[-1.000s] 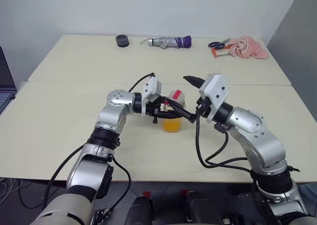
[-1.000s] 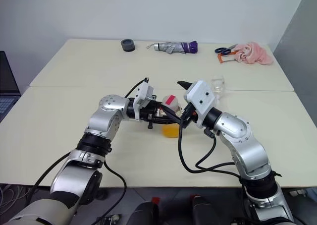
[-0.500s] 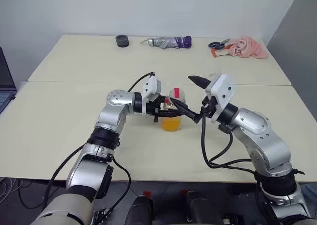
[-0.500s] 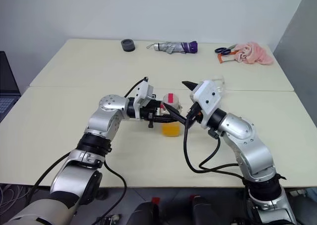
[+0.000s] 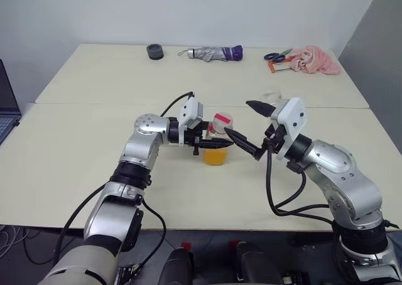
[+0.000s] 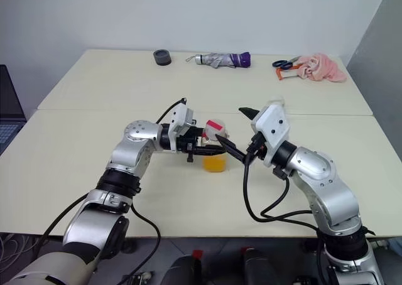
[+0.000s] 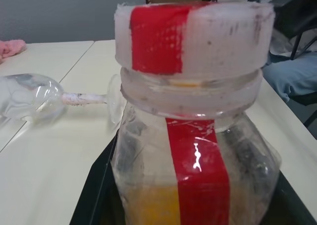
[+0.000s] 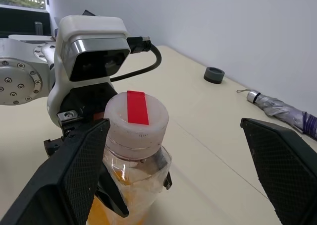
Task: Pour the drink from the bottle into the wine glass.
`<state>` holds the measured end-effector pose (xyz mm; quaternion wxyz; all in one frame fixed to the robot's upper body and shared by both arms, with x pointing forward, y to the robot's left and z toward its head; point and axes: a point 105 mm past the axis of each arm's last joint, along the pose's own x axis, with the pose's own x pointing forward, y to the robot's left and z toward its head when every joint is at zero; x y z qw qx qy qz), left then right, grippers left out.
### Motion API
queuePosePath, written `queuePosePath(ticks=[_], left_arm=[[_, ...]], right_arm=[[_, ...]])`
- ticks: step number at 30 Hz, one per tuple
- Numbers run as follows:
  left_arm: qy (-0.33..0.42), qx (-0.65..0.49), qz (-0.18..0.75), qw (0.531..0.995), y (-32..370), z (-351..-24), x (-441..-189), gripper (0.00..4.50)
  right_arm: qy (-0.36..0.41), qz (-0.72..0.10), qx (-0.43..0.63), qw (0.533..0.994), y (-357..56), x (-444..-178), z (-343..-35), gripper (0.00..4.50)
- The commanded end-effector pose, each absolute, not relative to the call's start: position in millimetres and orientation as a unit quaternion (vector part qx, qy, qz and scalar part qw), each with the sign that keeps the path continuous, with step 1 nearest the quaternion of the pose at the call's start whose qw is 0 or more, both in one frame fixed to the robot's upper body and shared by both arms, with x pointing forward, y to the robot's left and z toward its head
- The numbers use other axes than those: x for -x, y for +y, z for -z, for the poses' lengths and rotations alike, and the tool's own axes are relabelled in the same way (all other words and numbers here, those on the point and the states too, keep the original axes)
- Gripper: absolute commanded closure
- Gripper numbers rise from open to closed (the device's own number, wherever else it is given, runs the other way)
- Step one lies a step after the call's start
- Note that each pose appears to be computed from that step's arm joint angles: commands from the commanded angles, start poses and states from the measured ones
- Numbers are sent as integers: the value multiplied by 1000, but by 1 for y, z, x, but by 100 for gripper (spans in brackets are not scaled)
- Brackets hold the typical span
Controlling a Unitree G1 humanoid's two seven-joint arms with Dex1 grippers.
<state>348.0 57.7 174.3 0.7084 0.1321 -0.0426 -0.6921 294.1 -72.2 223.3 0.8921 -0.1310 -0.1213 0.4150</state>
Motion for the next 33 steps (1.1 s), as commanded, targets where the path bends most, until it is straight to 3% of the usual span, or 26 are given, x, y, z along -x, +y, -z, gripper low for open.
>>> queuePosePath(ticks=[1,8,16,23,33], left_arm=[[-77,-146,688,707,57,-194,-350,278],[-80,-145,686,709,58,-195,-351,278],[-80,-143,686,709,58,-194,-350,278],[-82,-143,688,707,56,-194,-349,278],[-83,-142,688,707,55,-194,-350,278]], right_arm=[[-145,-436,129,879,-70,-282,-237,0],[-126,-477,123,861,-66,-270,-232,0],[-144,-471,129,861,-63,-273,-241,0],[-162,-452,166,861,-46,-289,-243,0],[-160,-416,178,877,-54,-305,-242,0]])
